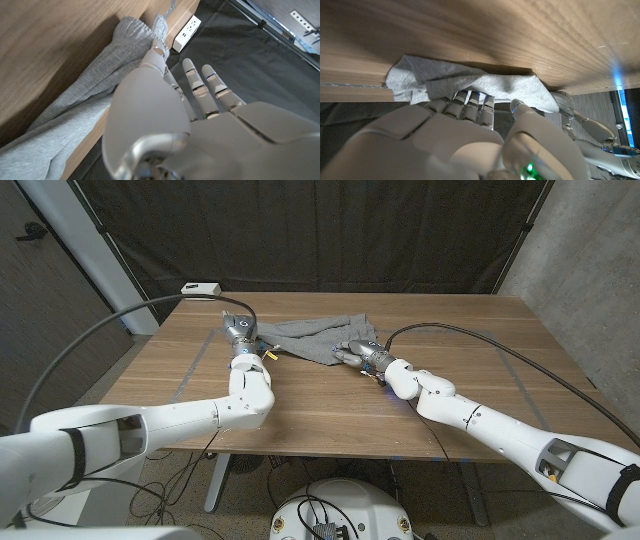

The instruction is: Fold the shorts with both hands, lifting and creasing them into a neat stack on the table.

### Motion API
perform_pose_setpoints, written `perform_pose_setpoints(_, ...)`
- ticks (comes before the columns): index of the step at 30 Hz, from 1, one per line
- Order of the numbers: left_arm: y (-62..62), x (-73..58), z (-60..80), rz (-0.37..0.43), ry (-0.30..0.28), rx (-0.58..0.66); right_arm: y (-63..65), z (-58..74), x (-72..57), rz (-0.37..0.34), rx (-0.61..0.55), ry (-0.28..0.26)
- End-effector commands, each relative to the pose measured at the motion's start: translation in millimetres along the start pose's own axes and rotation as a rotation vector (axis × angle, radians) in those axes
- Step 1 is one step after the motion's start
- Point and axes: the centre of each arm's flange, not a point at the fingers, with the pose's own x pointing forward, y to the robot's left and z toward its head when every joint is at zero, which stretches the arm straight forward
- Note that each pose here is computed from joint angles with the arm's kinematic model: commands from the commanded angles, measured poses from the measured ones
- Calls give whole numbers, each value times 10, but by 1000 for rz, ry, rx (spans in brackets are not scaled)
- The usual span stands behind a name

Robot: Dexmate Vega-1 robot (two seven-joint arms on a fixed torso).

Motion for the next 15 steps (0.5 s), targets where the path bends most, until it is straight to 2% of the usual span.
perform_pose_setpoints(1,83,-1,-40,105,-54,84,4,-27,-1,9,5,-4)
perform_pose_setpoints(15,286,-2,-233,269,-133,221,9,-52,-14,15,5,-10)
